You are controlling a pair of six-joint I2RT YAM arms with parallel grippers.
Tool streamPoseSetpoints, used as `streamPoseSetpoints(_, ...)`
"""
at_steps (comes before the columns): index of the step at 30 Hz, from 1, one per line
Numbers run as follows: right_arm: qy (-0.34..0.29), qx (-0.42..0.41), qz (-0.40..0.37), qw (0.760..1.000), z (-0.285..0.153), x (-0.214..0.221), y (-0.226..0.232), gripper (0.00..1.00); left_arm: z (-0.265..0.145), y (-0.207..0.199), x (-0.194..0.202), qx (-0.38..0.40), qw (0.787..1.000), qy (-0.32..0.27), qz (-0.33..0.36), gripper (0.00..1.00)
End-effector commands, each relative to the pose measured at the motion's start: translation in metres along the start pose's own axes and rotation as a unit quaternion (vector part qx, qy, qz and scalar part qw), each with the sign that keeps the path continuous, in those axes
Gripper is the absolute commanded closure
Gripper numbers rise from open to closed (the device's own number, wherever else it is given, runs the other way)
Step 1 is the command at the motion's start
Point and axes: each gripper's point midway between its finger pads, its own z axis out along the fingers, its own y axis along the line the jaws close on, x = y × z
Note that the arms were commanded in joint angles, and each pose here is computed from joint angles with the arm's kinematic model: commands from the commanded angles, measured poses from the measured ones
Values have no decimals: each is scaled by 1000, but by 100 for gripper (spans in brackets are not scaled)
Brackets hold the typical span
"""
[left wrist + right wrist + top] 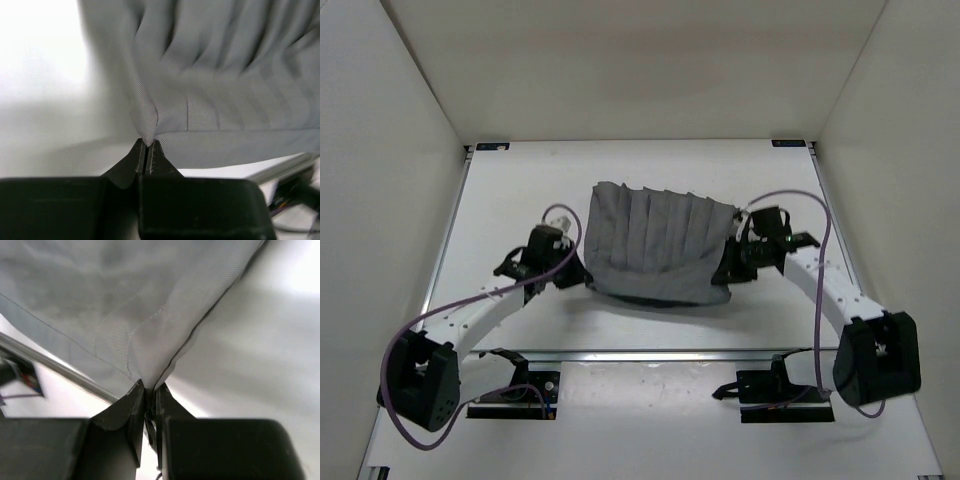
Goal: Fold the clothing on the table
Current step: Flatten the skirt out
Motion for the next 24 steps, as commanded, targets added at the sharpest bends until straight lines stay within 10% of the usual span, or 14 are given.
streamPoseSetpoints(1, -84, -47, -76, 992, -26, -119, 45, 100, -21, -40, -100, 29, 995, -93, 34, 100)
streamPoseSetpoints(8, -205, -75, -177, 960, -117, -249, 155, 99, -112, -115, -238, 39, 970, -224, 82, 100)
streamPoseSetpoints(24, -12, -96, -54, 994, 9, -21, 37, 100, -22, 20, 24, -2, 1000, 5, 9, 100)
